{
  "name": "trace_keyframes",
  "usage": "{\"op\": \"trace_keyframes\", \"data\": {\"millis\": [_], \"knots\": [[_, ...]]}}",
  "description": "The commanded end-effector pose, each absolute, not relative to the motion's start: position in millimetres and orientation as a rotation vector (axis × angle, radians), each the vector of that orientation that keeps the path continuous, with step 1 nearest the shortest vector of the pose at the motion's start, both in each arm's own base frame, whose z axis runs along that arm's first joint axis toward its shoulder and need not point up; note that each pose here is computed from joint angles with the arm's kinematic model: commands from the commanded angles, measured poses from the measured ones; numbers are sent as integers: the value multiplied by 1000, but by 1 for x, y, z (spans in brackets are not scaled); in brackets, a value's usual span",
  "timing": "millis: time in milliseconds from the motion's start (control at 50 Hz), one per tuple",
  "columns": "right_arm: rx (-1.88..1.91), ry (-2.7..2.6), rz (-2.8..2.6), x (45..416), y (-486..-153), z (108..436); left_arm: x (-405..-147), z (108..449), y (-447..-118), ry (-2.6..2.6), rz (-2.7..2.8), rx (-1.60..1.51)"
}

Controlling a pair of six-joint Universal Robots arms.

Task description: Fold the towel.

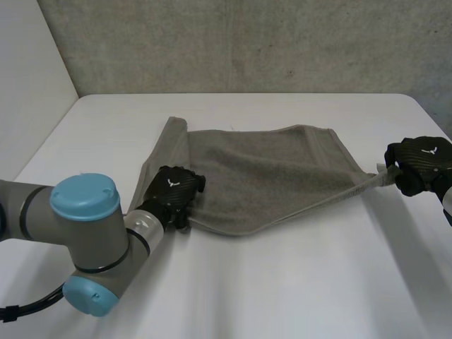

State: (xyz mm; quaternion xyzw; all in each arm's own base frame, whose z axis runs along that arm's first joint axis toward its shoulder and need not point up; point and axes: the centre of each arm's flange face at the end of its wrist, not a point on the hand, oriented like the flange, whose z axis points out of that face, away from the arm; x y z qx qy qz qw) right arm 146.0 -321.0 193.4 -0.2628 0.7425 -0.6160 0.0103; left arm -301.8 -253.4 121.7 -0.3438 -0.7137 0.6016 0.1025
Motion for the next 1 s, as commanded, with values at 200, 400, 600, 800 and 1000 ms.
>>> {"op": "trace_keyframes", "data": {"millis": [200,400,600,800,1000], "knots": [[-799,2339,-1941,139,-326,194,-302,112,-281,-2202,1871,-940],[-777,2353,-1960,132,-330,196,-293,120,-294,-2271,1961,-861],[-755,2348,-2009,125,-334,200,-275,131,-287,-2328,1997,-1031],[-741,2329,-2037,126,-332,205,-266,130,-280,-2339,2008,-1123],[-731,2330,-2027,126,-331,204,-252,114,-282,-2422,1935,-1124]]}}
